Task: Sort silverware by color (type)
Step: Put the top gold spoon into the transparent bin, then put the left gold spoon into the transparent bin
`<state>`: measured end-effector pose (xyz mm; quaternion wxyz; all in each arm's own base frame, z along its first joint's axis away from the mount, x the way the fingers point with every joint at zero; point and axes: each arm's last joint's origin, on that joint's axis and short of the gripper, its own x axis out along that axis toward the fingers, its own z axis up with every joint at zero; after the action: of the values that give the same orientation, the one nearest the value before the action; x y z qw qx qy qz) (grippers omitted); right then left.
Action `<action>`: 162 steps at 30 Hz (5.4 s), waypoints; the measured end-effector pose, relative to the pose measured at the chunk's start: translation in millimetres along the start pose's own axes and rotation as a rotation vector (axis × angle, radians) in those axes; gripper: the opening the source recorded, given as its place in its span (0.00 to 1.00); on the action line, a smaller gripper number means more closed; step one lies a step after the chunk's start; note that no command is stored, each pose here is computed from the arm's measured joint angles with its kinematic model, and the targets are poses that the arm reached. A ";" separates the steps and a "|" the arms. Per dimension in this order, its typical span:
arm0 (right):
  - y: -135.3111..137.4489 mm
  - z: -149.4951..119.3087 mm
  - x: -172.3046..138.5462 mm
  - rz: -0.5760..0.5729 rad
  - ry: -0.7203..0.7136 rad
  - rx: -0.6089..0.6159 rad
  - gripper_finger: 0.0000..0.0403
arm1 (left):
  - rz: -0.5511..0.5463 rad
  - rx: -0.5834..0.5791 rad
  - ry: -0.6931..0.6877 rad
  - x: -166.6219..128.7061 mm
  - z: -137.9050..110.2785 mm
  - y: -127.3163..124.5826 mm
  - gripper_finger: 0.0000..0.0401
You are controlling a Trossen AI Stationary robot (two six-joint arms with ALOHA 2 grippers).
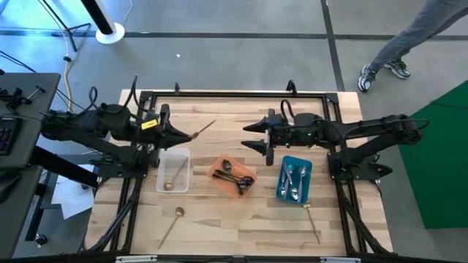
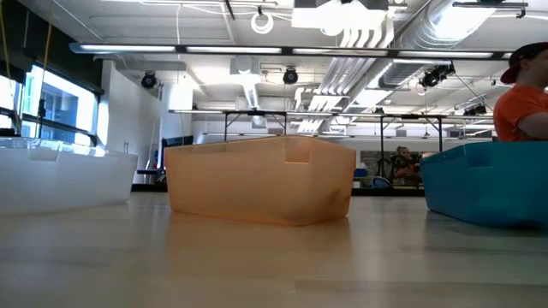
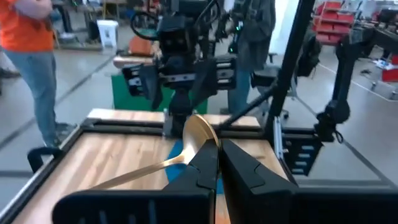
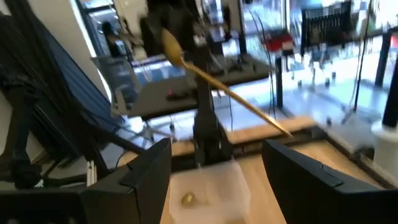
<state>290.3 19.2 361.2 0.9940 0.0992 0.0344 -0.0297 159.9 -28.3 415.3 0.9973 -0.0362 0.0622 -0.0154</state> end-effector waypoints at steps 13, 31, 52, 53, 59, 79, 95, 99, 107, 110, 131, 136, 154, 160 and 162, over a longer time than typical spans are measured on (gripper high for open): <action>5.3 4.7 -3.6 0.031 -0.036 -0.048 0.59 | 0.042 0.022 -0.088 8.7 -21.5 0.8 0.00; 3.2 -1.3 -3.4 0.015 0.026 -0.057 0.59 | -0.027 -0.024 0.053 -5.8 -33.8 0.8 0.00; -2.3 -4.9 -3.9 -0.148 0.045 -0.067 0.59 | 0.113 -0.156 0.755 -43.7 -104.0 -22.0 0.00; -2.5 -5.0 -3.9 -0.152 0.046 -0.067 0.59 | 0.105 -0.168 0.776 -42.4 -108.3 -22.8 0.00; -2.7 -5.8 -4.0 -0.156 0.053 -0.069 0.59 | 0.087 -0.263 0.828 -32.1 -136.6 -26.7 0.00; -3.5 -9.6 -4.4 -0.162 0.094 -0.078 0.59 | 0.208 -0.096 0.896 -3.2 -172.8 -35.1 0.00; -4.5 -14.0 -5.0 -0.171 0.138 -0.063 0.59 | 0.288 -0.024 1.090 36.8 -212.9 -54.2 0.00; -4.8 -15.3 -5.3 -0.174 0.151 -0.065 0.59 | 0.284 -0.020 1.127 44.4 -222.1 -58.2 0.00; -5.0 -16.0 -5.4 -0.175 0.158 -0.070 0.59 | 0.284 -0.021 1.131 58.4 -235.3 -64.6 0.00; -5.0 -16.2 -5.4 -0.175 0.160 -0.070 0.59 | 0.295 -0.007 1.151 60.3 -239.9 -65.1 0.00; -5.5 -18.5 -6.0 -0.179 0.185 -0.077 0.59 | 0.317 -0.055 1.187 68.4 -244.3 -57.2 0.00; -5.6 -18.5 -5.9 -0.180 0.185 -0.076 0.59 | 0.316 -0.059 1.185 68.8 -244.2 -57.1 0.00; -5.6 -18.5 -6.0 -0.180 0.185 -0.076 0.59 | 0.300 -0.077 1.194 69.1 -244.3 -57.9 0.19; -5.6 -18.5 -6.0 -0.180 0.185 -0.076 0.59 | 0.290 -0.090 1.208 69.2 -244.3 -57.3 0.28; -5.6 -18.5 -6.0 -0.180 0.185 -0.077 0.59 | 0.279 -0.101 1.221 69.7 -244.3 -56.2 0.30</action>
<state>282.8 17.7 342.5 0.9830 0.0600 0.1359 -0.1080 196.9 -104.0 169.2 0.7717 -0.0596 0.6253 0.0999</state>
